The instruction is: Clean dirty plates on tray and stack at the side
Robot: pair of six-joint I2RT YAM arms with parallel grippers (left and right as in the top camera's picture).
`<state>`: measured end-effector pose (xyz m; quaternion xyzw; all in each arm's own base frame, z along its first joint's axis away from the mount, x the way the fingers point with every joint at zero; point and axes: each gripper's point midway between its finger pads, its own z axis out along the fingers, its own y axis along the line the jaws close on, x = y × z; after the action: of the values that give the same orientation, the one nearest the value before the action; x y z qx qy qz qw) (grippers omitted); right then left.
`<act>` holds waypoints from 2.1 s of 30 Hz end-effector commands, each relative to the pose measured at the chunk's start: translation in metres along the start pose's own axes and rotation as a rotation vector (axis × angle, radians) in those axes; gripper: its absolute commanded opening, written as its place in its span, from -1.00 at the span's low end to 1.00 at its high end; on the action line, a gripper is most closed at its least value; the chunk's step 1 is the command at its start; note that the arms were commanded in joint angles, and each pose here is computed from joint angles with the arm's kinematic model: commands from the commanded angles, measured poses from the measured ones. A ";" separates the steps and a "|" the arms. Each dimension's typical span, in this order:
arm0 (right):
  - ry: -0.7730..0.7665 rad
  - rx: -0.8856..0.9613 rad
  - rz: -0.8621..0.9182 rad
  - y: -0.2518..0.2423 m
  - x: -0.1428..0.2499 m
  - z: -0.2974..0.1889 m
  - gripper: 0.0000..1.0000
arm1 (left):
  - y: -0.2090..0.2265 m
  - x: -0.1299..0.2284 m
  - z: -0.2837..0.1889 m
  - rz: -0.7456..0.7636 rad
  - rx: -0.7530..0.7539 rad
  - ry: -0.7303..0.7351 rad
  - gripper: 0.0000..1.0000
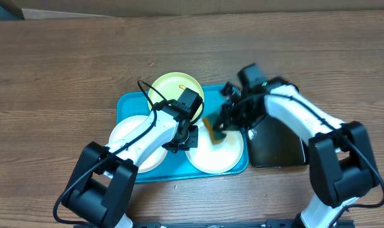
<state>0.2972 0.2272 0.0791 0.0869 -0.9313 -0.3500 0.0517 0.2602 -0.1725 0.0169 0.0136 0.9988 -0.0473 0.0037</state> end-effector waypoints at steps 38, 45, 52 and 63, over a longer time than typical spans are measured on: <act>-0.307 0.545 0.355 -0.144 -0.035 -0.140 0.16 | 0.003 0.020 0.010 0.011 0.011 0.076 -0.06; -0.360 0.534 0.424 -0.161 -0.036 -0.168 0.65 | 0.002 0.020 0.011 0.011 0.014 0.077 -0.43; -0.368 0.568 0.478 -0.179 -0.028 -0.181 1.00 | 0.004 0.025 0.009 0.007 0.009 0.102 -0.82; -0.368 0.568 0.477 -0.179 -0.028 -0.181 1.00 | -0.003 0.000 -0.030 0.078 0.035 0.039 -0.92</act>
<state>0.3694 -0.0129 0.0833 -0.1837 -0.9796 -0.0711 -0.0400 0.2405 -0.1671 0.0252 0.0305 0.9973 -0.0462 -0.0487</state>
